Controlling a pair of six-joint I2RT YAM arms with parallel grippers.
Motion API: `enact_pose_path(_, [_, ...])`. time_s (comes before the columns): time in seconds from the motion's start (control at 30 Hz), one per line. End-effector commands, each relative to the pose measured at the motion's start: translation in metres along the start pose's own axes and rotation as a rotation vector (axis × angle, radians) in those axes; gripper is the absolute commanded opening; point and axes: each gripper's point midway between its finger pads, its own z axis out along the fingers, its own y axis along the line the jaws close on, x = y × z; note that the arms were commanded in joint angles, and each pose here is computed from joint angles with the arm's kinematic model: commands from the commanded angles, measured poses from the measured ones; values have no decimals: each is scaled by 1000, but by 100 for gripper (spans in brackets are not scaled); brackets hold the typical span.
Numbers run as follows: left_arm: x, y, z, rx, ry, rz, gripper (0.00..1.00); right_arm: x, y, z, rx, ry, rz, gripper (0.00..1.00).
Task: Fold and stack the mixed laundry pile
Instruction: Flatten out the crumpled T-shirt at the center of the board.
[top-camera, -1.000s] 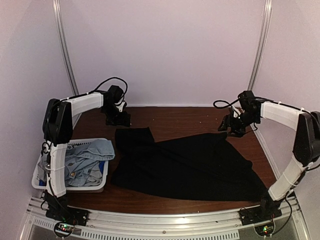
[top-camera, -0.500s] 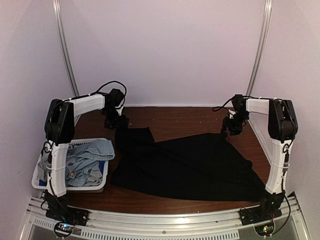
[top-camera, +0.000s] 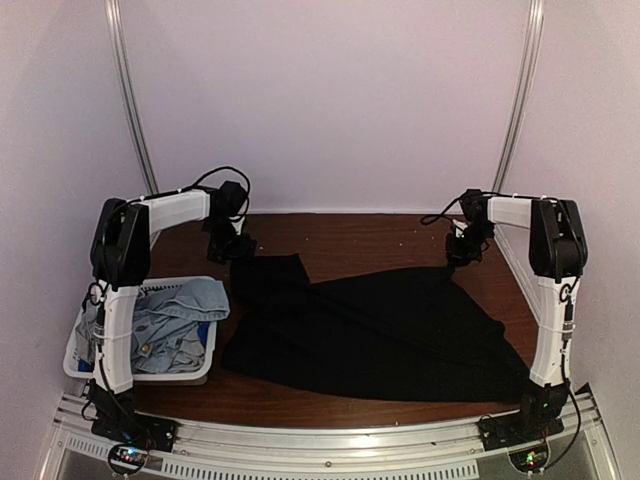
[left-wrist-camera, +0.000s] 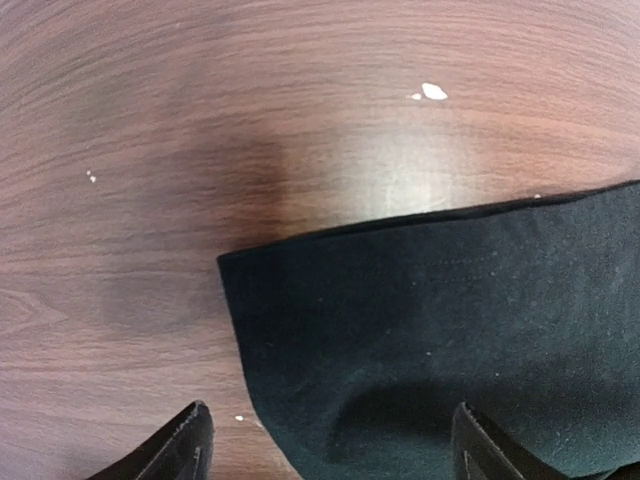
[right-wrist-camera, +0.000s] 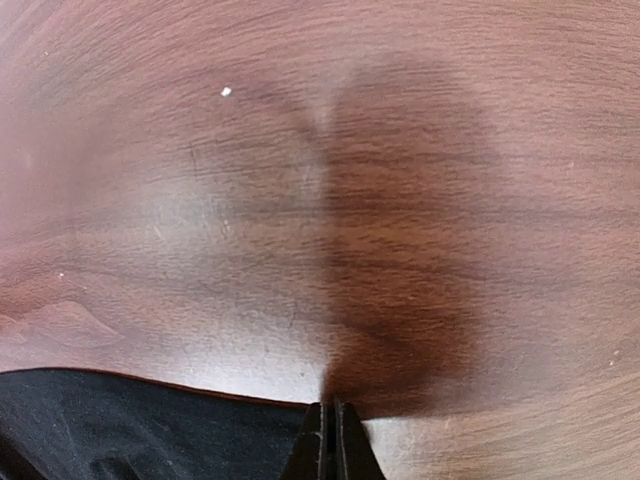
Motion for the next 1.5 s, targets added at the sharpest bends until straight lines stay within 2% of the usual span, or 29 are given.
enact_pose_path(0.0, [-2, 7, -1, 15, 5, -59, 83, -8, 2, -17, 6, -27, -18, 0])
enact_pose_path(0.2, [-3, 8, 11, 27, 8, -92, 83, -21, 1, -46, -15, -94, 9, 0])
enact_pose_path(0.3, [-6, -3, 23, 99, 9, -107, 81, -20, 0, -51, -23, -95, 12, 0])
enact_pose_path(0.4, [-5, -8, 38, 117, 34, -113, 75, -20, -1, -55, -21, -99, 14, 0])
enact_pose_path(0.53, [0, -14, 49, 130, 58, -99, 62, -23, 3, -69, -39, -124, 16, 0])
enact_pose_path(0.6, [-2, -21, 52, 139, 52, -66, 52, -27, 8, -80, -55, -149, 14, 0])
enact_pose_path(0.67, [-9, -29, 52, 149, 37, -31, 38, -30, 13, -90, -76, -171, 10, 0])
enact_pose_path(0.73, [-21, -34, 46, 151, 0, -8, 18, -35, 19, -102, -95, -199, 3, 0])
enact_pose_path(0.77, [-30, -37, 38, 154, -27, -4, 4, -38, 22, -110, -105, -215, 0, 0])
enact_pose_path(0.8, [-39, -38, 29, 156, -57, -3, 0, -40, 25, -119, -116, -231, -4, 0])
enact_pose_path(0.93, [-96, -48, -52, 197, -285, 10, 0, -54, 36, -163, -139, -326, -21, 0])
enact_pose_path(1.1, [-147, -55, -204, 283, -628, 25, 0, -73, 30, -245, -136, -510, -8, 0])
enact_pose_path(1.27, [-159, -68, -320, 416, -848, 55, 0, -80, 34, -332, -167, -697, 2, 0])
enact_pose_path(1.47, [-146, -79, -450, 599, -1096, 101, 0, -73, 51, -447, -217, -942, -14, 0])
